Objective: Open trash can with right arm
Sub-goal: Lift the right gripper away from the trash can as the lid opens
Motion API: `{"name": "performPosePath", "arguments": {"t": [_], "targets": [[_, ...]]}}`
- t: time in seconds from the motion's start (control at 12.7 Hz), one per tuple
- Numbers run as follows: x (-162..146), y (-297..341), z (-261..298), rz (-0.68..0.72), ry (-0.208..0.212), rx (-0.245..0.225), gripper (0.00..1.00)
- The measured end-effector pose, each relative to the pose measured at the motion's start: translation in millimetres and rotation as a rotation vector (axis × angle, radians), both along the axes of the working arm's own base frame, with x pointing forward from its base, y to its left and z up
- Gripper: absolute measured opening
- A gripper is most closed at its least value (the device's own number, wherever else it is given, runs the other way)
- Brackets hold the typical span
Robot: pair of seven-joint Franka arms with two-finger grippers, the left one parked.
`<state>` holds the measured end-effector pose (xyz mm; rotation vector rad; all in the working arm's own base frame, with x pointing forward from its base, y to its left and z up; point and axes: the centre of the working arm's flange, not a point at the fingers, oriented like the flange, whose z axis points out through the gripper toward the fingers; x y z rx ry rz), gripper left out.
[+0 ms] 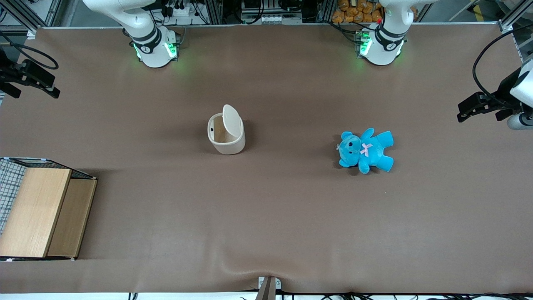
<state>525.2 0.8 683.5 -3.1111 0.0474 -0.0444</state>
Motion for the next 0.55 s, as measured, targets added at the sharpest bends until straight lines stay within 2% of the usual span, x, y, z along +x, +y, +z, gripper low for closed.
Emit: {"name": "performPosePath", "arguments": {"t": [0.55], "targets": [[-0.2, 0.6, -0.2, 0.008, 0.002, 0.001, 1.00]]}}
